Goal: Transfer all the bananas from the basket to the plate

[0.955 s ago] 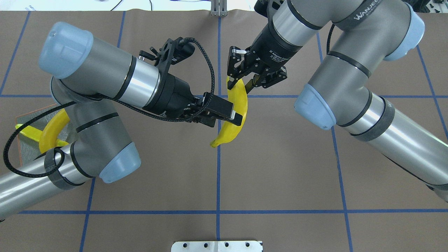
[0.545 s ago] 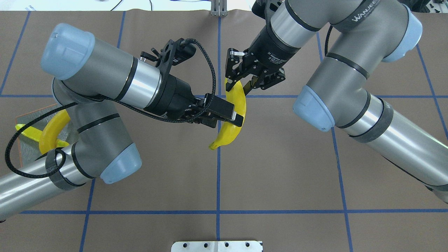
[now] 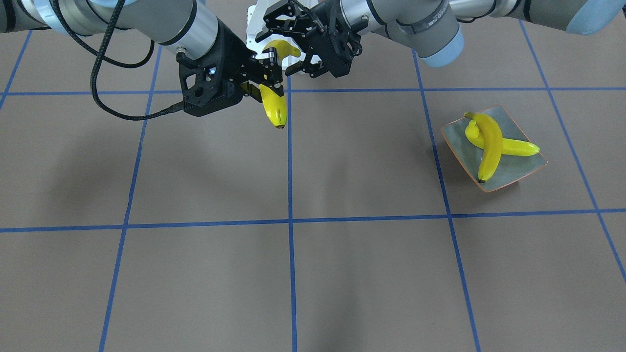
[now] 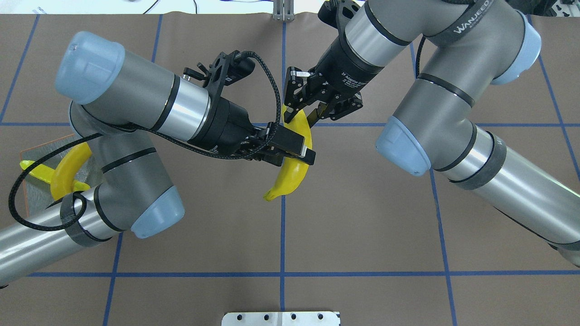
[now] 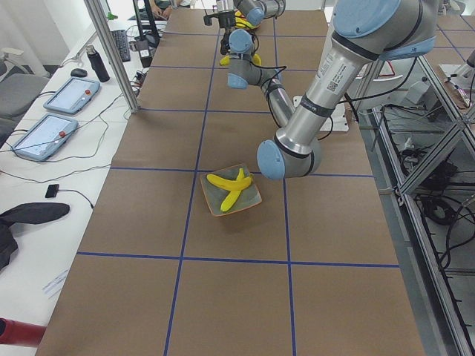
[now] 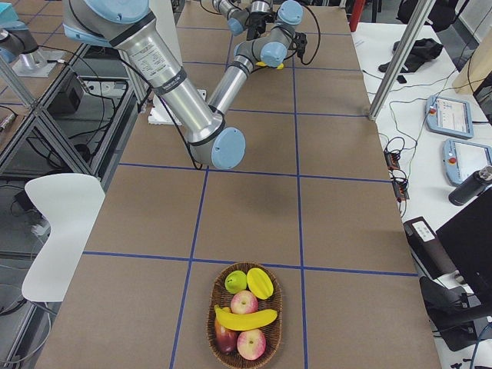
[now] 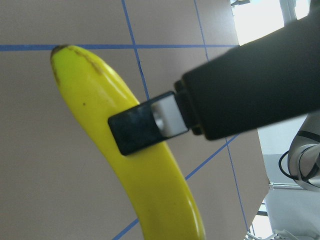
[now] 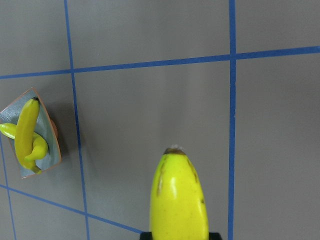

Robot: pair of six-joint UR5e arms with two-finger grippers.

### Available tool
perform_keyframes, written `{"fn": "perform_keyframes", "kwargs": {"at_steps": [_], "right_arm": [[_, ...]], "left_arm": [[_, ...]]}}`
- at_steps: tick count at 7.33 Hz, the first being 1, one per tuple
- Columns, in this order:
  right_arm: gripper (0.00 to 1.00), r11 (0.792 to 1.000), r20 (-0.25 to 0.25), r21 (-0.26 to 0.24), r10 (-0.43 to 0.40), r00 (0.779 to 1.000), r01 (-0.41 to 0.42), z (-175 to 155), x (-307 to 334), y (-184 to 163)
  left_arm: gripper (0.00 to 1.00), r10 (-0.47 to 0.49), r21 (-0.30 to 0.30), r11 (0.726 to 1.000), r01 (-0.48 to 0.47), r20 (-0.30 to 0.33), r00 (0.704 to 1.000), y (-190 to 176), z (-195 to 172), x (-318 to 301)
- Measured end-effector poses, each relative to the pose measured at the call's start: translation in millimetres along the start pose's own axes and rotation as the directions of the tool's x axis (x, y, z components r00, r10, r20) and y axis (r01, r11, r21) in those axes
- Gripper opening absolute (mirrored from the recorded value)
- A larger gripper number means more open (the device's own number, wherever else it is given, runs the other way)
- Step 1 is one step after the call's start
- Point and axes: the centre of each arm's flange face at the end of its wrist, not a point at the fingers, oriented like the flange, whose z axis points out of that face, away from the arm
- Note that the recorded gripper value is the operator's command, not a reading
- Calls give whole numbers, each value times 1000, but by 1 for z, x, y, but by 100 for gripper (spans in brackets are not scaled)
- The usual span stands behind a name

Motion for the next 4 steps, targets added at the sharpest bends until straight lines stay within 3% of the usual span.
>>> {"fn": "perform_keyframes", "kwargs": {"at_steps": [2,3,4], "right_arm": [[0,1000,6,1,-7,1000,7,0,-1,1],[0,1000,9,1,-9,1000,9,0,-1,1],[65,1000,11,1,-10,1000,10,0,-1,2]], "left_arm": [[0,-11,-4,1000,11,-2,1000,2,1,1],[0,-20,-9,1000,20,-5,1000,4,4,2],[0,-25,-12,1000,24,-7,1000,6,5,2]]}}
